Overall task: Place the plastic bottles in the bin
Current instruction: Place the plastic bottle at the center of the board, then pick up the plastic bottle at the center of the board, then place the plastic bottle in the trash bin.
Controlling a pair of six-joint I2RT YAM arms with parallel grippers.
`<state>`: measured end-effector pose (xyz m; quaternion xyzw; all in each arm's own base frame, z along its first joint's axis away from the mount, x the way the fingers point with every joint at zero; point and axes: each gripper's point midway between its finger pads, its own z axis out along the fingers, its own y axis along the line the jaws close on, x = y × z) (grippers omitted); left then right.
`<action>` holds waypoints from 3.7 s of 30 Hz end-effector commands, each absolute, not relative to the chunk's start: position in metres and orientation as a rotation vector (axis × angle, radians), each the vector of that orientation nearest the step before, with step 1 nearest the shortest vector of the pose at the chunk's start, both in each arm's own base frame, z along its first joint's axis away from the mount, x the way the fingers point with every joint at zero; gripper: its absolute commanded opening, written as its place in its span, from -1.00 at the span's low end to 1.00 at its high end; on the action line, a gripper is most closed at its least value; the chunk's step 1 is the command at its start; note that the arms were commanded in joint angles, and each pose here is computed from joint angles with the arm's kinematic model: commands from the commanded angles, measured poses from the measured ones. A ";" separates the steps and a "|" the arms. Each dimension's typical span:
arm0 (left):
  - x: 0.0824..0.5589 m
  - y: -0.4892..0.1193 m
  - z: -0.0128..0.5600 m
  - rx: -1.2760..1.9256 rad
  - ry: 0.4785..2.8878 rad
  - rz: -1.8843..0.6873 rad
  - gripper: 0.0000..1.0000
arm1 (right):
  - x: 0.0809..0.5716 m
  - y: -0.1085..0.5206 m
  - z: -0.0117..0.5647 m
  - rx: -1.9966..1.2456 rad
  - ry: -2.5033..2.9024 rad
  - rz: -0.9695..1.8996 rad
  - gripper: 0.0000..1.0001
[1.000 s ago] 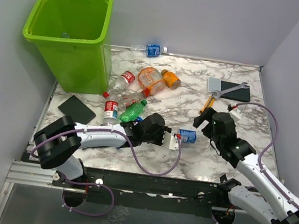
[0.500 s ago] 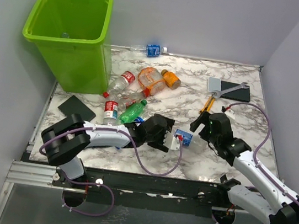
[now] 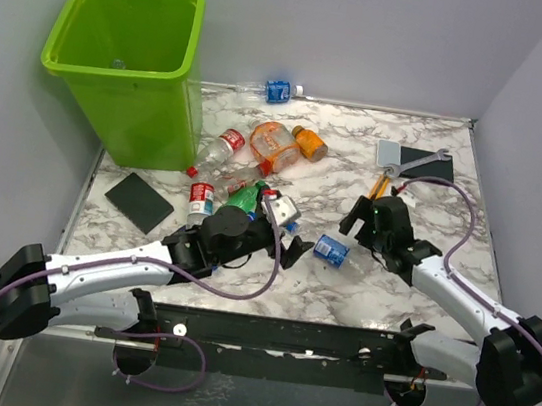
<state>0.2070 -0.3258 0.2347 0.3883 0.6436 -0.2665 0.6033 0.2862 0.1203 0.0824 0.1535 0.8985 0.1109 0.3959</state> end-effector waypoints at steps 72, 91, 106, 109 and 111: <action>0.258 -0.210 0.287 0.072 1.740 -0.482 0.98 | 0.210 0.212 0.111 -0.344 2.403 0.526 -0.04; 0.226 -0.360 0.440 0.509 1.524 -1.165 0.80 | 0.194 0.240 0.267 -0.517 1.464 0.960 -0.21; 0.240 -0.380 0.409 0.517 1.639 -1.146 0.16 | 0.194 0.242 0.265 -0.527 1.479 0.960 -0.22; 0.243 -0.378 0.411 0.498 1.636 -1.127 0.33 | 0.193 0.243 0.263 -0.533 1.485 0.962 -0.21; 0.244 -0.378 0.411 0.496 1.635 -1.125 0.40 | 0.193 0.243 0.262 -0.537 1.489 0.964 -0.20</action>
